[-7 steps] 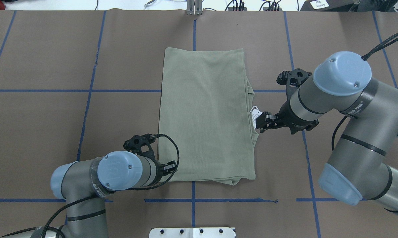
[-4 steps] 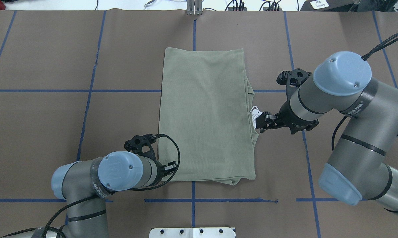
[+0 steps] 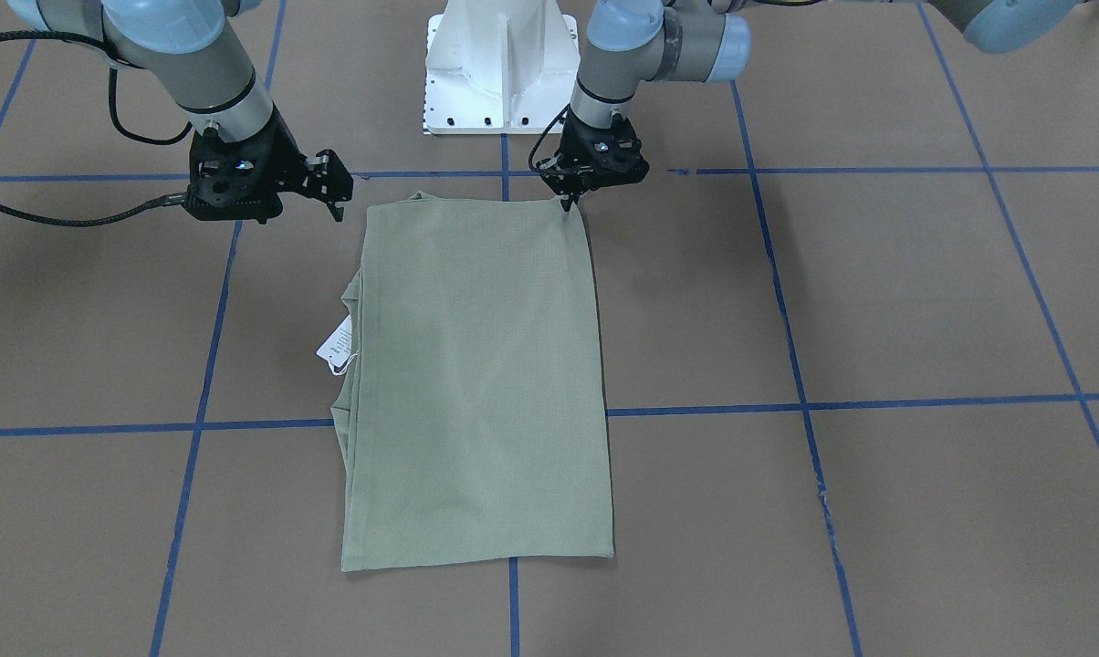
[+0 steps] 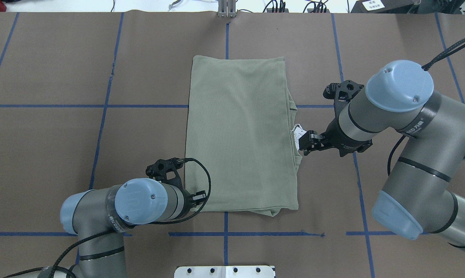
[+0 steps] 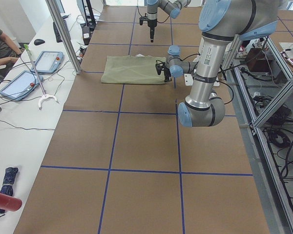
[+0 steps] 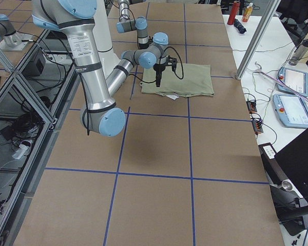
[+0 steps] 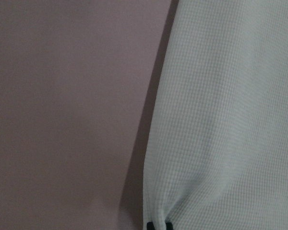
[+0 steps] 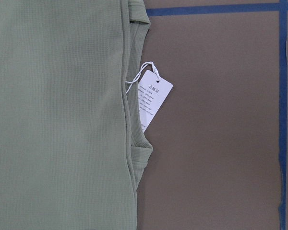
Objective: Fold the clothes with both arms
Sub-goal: 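Move both grippers to the shirt's edge nearest the robot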
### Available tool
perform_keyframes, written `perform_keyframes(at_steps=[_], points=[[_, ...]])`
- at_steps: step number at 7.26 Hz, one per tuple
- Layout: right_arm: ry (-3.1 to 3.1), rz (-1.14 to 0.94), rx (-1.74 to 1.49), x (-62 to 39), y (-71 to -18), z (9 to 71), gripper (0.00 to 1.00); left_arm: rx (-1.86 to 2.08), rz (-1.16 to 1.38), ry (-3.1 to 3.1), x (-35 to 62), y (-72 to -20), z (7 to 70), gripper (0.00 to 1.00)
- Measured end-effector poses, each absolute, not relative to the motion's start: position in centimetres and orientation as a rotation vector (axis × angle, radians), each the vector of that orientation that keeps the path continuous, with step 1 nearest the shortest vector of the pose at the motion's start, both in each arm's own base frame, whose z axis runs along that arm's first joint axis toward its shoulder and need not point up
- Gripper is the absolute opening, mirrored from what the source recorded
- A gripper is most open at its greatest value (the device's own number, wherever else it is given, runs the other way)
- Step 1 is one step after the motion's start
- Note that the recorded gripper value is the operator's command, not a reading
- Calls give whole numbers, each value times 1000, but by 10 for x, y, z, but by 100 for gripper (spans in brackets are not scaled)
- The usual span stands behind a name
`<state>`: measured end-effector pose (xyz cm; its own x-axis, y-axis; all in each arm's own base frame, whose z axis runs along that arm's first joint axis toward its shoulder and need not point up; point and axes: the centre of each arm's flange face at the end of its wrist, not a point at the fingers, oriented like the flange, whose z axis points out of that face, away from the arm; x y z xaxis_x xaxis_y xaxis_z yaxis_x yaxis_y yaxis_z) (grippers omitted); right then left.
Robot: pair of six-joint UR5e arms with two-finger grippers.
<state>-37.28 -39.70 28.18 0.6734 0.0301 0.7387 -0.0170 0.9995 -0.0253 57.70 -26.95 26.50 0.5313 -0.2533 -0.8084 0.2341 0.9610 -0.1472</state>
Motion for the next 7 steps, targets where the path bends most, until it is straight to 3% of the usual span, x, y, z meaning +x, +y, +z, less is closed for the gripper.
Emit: perform_keyframes(at_steps=[3, 7], points=[[-820, 110, -49, -391, -381, 279, 100, -16, -278, 980, 575, -267, 259, 0], [-813, 331, -120, -459, -307, 273, 100, -39, -254, 991, 565, -261, 230, 0]])
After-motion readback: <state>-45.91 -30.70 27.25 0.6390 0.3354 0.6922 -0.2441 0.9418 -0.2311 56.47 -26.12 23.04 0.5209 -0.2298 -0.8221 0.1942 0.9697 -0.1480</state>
